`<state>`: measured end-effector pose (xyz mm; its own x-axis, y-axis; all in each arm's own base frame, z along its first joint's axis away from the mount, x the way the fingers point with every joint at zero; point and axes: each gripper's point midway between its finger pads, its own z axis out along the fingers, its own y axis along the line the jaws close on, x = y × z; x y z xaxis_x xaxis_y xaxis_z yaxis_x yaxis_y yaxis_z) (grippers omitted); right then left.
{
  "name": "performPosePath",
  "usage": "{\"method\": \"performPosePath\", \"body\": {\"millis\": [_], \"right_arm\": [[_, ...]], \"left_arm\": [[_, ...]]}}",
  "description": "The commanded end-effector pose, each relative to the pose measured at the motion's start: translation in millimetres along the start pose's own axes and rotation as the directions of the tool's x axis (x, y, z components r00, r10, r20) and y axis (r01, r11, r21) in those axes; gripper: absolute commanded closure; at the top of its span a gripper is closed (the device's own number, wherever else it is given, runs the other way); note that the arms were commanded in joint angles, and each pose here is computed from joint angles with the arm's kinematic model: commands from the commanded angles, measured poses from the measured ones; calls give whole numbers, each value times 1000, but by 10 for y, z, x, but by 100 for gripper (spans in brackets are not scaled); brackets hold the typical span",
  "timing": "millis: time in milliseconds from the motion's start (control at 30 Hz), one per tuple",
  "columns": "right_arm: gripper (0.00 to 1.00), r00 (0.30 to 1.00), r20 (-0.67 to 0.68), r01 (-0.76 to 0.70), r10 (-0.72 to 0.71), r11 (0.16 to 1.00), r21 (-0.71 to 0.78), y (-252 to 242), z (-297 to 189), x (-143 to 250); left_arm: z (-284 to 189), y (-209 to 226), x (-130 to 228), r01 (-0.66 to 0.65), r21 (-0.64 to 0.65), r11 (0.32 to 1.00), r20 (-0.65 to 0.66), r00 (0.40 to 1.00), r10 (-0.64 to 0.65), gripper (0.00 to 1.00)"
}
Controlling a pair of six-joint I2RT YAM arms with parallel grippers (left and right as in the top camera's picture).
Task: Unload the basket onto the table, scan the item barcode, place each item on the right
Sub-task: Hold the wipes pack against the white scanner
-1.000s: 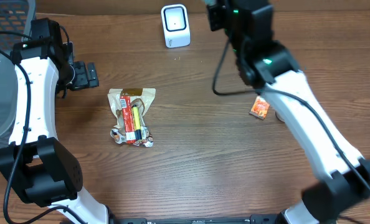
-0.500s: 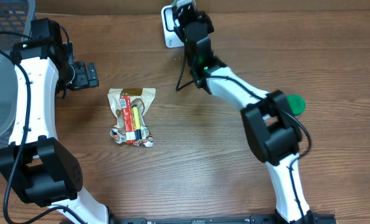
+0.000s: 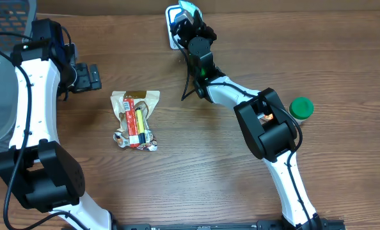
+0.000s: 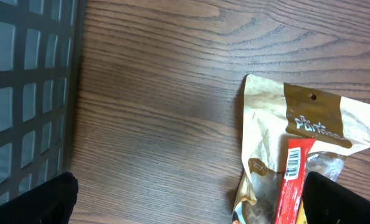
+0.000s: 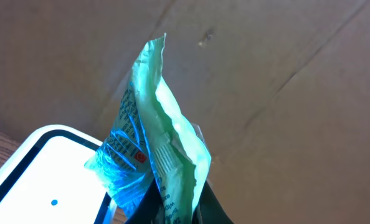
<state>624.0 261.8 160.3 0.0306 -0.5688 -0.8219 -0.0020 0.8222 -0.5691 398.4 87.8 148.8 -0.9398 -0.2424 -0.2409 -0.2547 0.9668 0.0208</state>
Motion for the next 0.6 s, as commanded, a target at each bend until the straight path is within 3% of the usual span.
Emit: {"method": "performPosePath", "body": {"millis": [0, 233, 567], "right_arm": [[96, 1000, 18, 7, -7, 1000, -9, 41, 26, -36], [96, 999, -39, 18, -19, 999, -41, 272, 15, 264], [96, 992, -95, 71, -81, 991, -110, 571, -116, 331]], "left_arm": [[-126, -52, -69, -24, 12, 1000, 41, 999, 23, 0], [-126, -52, -69, -24, 12, 1000, 41, 999, 23, 0], [-127, -53, -69, -24, 11, 1000, 41, 999, 23, 0]]}}
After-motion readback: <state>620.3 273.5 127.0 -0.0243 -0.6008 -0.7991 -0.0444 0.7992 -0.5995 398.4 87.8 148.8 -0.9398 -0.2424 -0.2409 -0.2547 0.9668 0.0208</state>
